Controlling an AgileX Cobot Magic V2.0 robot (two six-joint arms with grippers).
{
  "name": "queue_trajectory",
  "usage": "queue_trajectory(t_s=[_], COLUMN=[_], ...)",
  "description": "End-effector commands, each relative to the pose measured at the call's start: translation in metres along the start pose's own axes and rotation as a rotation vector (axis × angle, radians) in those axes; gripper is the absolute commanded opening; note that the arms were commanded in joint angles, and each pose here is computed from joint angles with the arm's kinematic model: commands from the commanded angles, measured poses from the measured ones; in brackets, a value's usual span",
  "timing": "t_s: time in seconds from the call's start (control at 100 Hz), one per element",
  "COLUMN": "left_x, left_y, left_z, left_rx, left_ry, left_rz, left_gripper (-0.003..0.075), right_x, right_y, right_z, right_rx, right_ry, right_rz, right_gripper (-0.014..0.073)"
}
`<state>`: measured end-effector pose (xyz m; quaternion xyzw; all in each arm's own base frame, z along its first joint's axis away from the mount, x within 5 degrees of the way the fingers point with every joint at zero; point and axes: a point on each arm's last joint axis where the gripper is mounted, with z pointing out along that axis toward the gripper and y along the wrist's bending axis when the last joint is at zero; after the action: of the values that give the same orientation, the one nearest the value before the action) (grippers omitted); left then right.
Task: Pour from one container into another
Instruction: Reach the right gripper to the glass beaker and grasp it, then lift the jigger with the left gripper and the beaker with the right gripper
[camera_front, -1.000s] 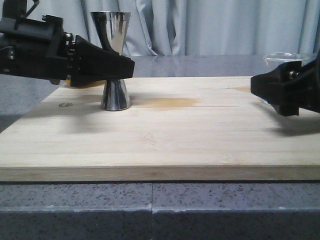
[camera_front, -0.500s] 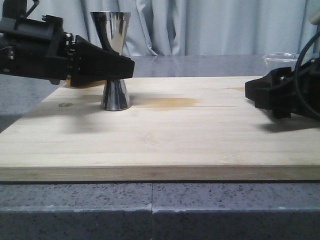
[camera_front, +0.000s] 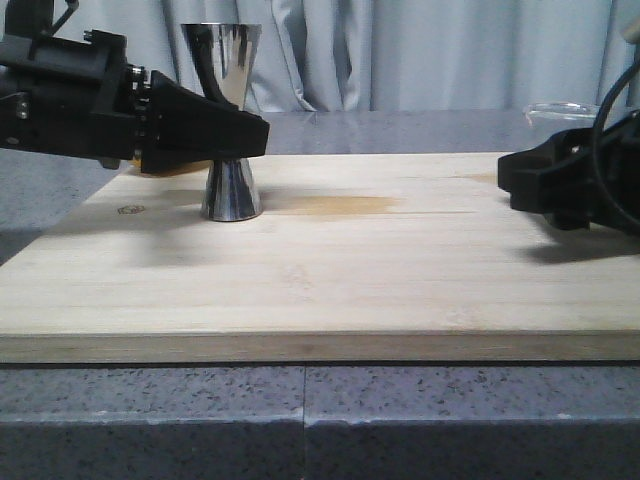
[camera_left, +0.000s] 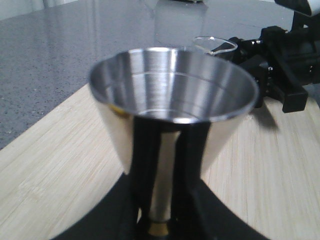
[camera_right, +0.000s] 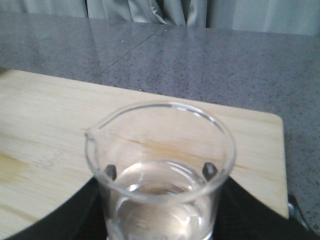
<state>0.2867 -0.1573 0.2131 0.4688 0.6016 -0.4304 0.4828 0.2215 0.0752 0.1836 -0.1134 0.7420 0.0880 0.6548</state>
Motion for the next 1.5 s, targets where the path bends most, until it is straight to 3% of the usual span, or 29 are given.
queue_trajectory(t_s=[0.0,0.39,0.6,0.86,0.98,1.31,1.49], left_x=[-0.028,-0.028,-0.044,-0.068,-0.073,-0.072,-0.081], left_y=[-0.005,-0.005,-0.009,-0.017,-0.019,-0.023,-0.025], left_z=[-0.002,-0.002,0.011,0.037,0.043,0.051,0.057], left_rx=[0.031,0.031,0.079,0.120,0.121,0.110,0.114], left_ry=[-0.147,-0.147,-0.168,-0.170,-0.159,-0.129,-0.137], left_rz=[0.024,0.024,0.027,0.081,0.046,0.032,0.047], left_gripper=[0.0059,0.0059,0.0059,0.0059,0.0059,0.0059,0.0059], right_x=[-0.027,-0.051,-0.073,-0.112,-0.129,-0.169,-0.177], right_y=[0.001,0.002,0.006,0.010,0.010,0.009,0.023], right_z=[-0.002,0.001,0.005,0.011,0.015,0.019,0.018], right_rx=[-0.006,-0.020,-0.067,-0.109,-0.112,-0.101,-0.149], right_ry=[-0.169,-0.117,-0.068,0.020,0.046,0.017,-0.023], right_rz=[-0.005,0.002,-0.047,-0.166,-0.226,-0.344,-0.438], right_gripper=[0.0312,0.0312,0.0312,0.0312,0.0312,0.0312,0.0312])
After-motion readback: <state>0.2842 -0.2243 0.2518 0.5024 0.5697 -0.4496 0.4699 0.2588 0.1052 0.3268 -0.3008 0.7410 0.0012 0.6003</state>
